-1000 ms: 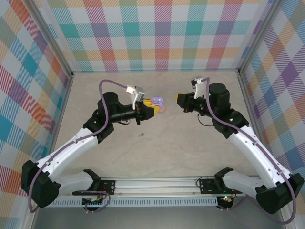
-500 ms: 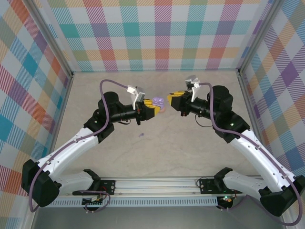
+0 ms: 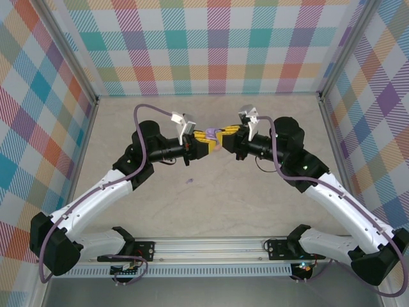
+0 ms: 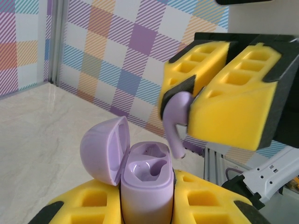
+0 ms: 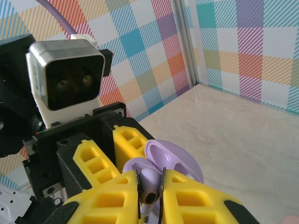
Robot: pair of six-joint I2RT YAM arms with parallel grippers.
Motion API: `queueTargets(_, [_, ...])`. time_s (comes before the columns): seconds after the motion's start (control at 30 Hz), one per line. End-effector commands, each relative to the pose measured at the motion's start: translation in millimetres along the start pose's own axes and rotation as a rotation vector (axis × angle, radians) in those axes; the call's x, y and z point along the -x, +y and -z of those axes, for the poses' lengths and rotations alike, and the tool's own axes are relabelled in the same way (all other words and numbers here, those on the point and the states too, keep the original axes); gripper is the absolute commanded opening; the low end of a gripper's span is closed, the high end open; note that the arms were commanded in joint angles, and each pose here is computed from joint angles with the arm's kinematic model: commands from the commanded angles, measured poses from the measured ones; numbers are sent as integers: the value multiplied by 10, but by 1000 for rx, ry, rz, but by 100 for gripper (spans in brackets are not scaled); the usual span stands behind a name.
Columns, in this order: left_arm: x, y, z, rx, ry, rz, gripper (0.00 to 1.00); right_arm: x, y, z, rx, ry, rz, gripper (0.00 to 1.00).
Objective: Insert the wireless bluetooth earbuds into the charging case
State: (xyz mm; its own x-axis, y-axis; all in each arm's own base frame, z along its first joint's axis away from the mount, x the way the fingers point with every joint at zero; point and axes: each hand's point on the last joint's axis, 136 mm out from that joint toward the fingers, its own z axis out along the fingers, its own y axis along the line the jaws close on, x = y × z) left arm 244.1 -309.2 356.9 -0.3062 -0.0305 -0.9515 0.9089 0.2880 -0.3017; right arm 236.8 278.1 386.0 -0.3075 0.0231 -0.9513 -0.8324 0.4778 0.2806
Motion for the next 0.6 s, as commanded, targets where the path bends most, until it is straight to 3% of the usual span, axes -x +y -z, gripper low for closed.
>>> queueTargets(0.0, [143,-118,-26,-38,-23,-47,15,186,68,1,12,-54,43,14])
queueTargets(0.57, [76,-122,-78,-48,8,-42,15,219,37,-19,-18,-67,50,14])
